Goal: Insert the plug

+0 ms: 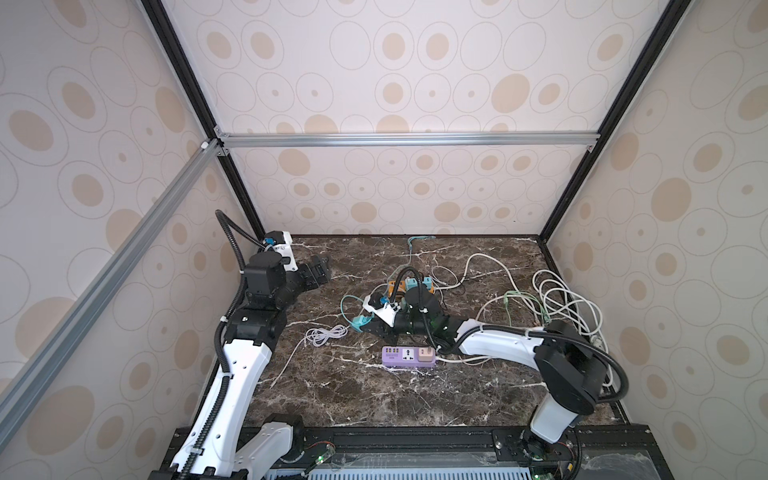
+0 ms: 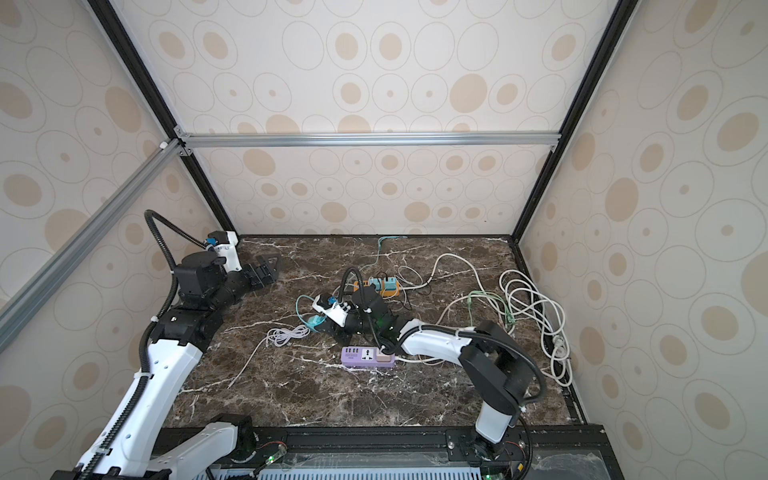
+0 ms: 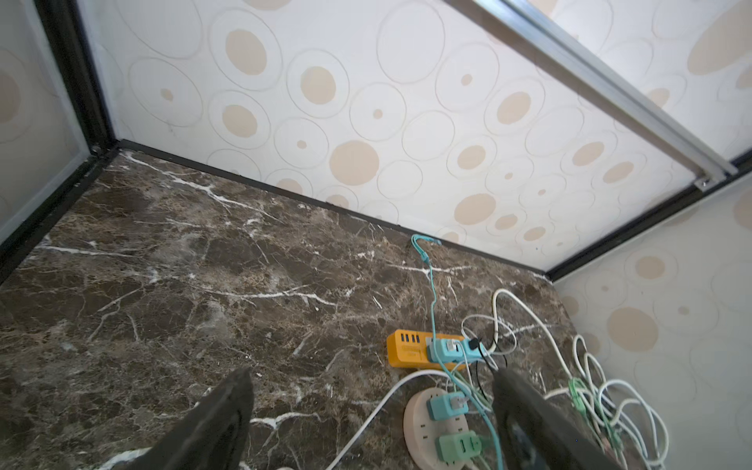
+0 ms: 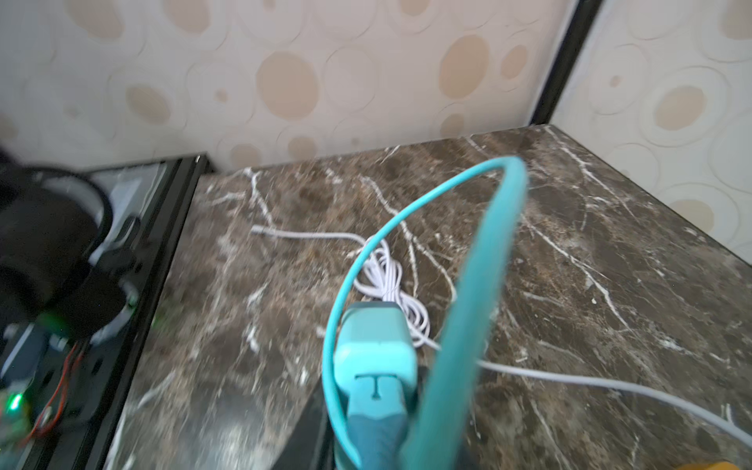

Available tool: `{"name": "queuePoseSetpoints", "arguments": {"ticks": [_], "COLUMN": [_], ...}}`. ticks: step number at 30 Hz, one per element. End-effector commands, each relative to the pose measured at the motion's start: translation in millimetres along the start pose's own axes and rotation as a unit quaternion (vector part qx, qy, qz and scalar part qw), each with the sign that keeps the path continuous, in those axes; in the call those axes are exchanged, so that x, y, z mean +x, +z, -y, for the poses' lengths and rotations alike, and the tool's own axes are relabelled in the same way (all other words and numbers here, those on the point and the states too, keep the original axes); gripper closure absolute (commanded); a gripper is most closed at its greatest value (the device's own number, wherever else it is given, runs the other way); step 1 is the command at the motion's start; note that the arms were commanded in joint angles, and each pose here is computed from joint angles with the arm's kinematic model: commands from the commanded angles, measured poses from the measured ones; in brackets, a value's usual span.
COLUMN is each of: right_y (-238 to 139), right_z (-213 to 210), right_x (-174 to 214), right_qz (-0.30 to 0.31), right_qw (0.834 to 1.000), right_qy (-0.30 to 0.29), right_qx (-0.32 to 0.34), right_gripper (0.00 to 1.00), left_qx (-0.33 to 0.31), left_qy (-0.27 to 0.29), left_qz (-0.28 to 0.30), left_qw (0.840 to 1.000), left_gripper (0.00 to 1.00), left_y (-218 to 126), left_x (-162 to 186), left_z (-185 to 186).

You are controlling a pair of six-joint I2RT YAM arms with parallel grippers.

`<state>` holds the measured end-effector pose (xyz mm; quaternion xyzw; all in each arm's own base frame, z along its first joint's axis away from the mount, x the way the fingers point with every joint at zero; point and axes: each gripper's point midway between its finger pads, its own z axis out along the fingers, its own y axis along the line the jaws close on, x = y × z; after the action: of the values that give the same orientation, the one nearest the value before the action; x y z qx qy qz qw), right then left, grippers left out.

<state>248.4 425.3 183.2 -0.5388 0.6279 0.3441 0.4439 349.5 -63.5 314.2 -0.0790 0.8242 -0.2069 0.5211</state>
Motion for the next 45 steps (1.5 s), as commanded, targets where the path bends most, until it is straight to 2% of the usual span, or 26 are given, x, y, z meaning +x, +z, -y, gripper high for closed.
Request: {"name": "queuePoseSetpoints", "arguments": {"ticks": [1,5,7,10,13,17,21,23,30,34,37,40,41,45], "right_y": [-27.4,-45.4,-50.7,-56.1,-59.3,-60.5,-61.5,-61.4,-60.8,-59.0,-58.4,-59.4,-59.3,-59.6], "right_z": [-34.2,-45.3,-49.0,-54.9,-54.7,-54.3,-51.4,-50.9,-49.8,-49.9,-50.6,-50.9,-50.0,-48.5], "right_x": [40.6,52.5,57.2,61.8,65.0,68.3,69.0,70.4,77.0,78.6,78.6,79.7,80.3,80.0], "right_qz": [-0.102,-0.145,-0.155,-0.160,-0.162,-0.167,-0.172,-0.175,-0.192,-0.195,-0.194,-0.197,-0.198,-0.200], "right_qw": [0.987,0.973,0.967,0.960,0.957,0.956,0.954,0.952,0.944,0.942,0.942,0.941,0.941,0.941], "right_qy": [-0.095,-0.146,-0.167,-0.200,-0.213,-0.219,-0.227,-0.232,-0.248,-0.253,-0.253,-0.254,-0.254,-0.255], "right_qx": [-0.078,-0.104,-0.110,-0.115,-0.109,-0.105,-0.099,-0.099,-0.101,-0.101,-0.101,-0.102,-0.101,-0.098], "right_gripper": [0.96,0.95,0.95,0.95,0.95,0.95,0.95,0.95,0.95,0.95,0.95,0.95,0.95,0.95], "left_qx": [0.061,0.150,0.204,0.238,0.235,0.187,0.193,0.176,0.139,0.148,0.138,0.082,0.065,0.065], "left_qy": [0.029,0.030,0.035,0.050,0.046,0.041,0.012,0.004,-0.029,-0.041,0.018,0.089,0.088,0.109], "left_qz": [-0.121,-0.169,-0.188,-0.221,-0.258,-0.282,-0.311,-0.329,-0.344,-0.344,-0.315,-0.275,-0.269,-0.249], "left_qw": [0.990,0.974,0.960,0.945,0.936,0.940,0.930,0.928,0.928,0.926,0.939,0.954,0.957,0.960], "left_gripper": [0.09,0.10,0.10,0.10,0.10,0.11,0.13,0.14,0.14,0.15,0.11,0.09,0.09,0.11], "left_y": [15.3,24.1,23.2,24.7,31.1,40.7,35.7,31.2,14.0,10.3,5.1,3.8,3.8,4.0], "left_x": [56.4,86.1,99.0,122.8,146.7,167.2,190.4,203.1,218.2,220.8,206.5,197.1,196.5,195.3], "left_z": [13.2,53.3,78.1,101.2,104.3,87.7,85.1,76.9,60.5,62.2,56.6,30.6,24.1,28.7]}}
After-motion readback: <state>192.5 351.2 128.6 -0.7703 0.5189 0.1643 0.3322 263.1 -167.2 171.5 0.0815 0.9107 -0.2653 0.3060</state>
